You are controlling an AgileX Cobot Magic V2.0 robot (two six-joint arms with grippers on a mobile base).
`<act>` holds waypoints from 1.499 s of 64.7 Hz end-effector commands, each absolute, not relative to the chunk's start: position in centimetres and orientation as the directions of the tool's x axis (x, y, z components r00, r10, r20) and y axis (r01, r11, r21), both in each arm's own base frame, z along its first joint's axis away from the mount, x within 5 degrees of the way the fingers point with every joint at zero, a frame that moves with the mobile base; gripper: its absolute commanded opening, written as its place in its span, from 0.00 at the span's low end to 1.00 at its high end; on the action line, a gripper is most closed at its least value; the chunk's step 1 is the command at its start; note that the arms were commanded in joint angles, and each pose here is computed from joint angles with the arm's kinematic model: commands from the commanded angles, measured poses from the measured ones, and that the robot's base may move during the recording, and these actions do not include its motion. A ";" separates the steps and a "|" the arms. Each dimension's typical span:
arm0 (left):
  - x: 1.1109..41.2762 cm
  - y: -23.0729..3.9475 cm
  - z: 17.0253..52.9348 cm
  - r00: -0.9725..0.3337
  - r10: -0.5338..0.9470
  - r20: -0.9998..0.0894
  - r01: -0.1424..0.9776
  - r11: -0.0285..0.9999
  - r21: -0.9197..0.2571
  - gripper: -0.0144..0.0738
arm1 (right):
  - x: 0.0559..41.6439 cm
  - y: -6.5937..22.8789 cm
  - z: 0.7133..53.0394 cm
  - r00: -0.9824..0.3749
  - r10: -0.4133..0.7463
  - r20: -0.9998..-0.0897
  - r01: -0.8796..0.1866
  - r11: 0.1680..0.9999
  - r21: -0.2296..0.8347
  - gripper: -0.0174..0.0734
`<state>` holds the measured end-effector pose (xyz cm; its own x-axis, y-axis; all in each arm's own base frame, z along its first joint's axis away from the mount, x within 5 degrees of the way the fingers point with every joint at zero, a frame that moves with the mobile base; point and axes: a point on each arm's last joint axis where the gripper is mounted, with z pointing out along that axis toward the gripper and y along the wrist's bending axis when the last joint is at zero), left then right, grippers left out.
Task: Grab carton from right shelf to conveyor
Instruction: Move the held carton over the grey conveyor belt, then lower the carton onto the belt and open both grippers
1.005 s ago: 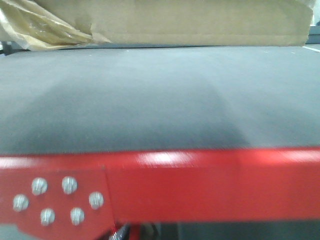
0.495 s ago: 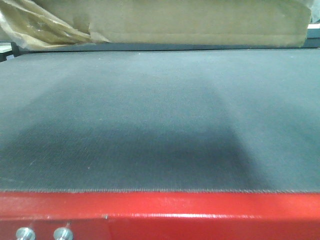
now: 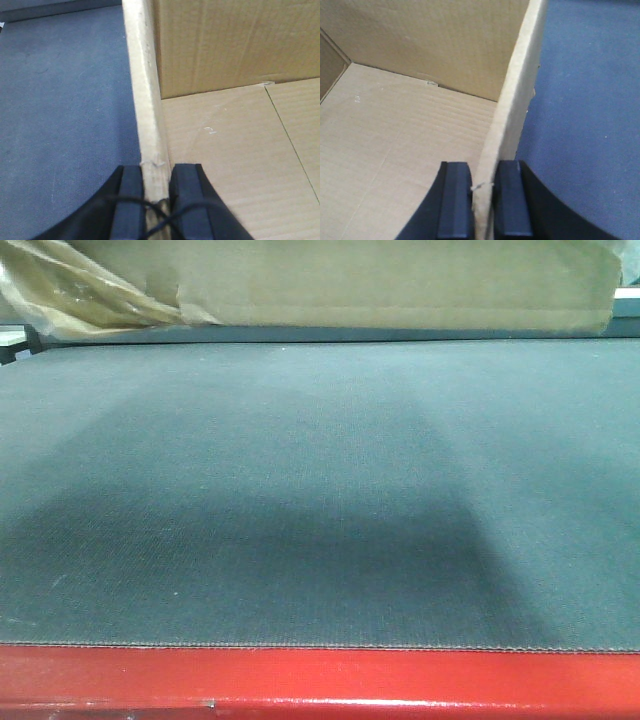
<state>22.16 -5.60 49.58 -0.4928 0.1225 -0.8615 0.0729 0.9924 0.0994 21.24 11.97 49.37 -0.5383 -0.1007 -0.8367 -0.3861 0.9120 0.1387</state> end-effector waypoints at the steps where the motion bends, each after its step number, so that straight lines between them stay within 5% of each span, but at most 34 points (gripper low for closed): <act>1: 22.0 -4.4 50.3 -0.446 0.182 -0.876 0.011 0.980 0.198 0.14 | 20.6 11.2 50.1 -0.497 -0.115 -0.860 -0.385 0.917 0.100 0.11; 52: 22.7 -5.1 50.0 -0.446 0.149 -0.882 0.052 0.989 0.140 0.14 | 21.0 11.4 50.0 -0.497 -0.117 -0.860 -0.384 0.918 0.097 0.11; 73: 28.8 -8.2 43.5 -0.572 0.117 -0.812 0.144 0.989 0.041 0.14 | 26.9 13.4 45.7 -0.556 -0.241 -0.795 -0.325 0.944 -0.059 0.11; 97: 34.3 -10.3 37.5 -0.614 0.166 -0.772 0.180 0.981 0.068 0.14 | 35.4 12.9 38.1 -0.696 -0.220 -0.684 -0.230 0.970 -0.079 0.12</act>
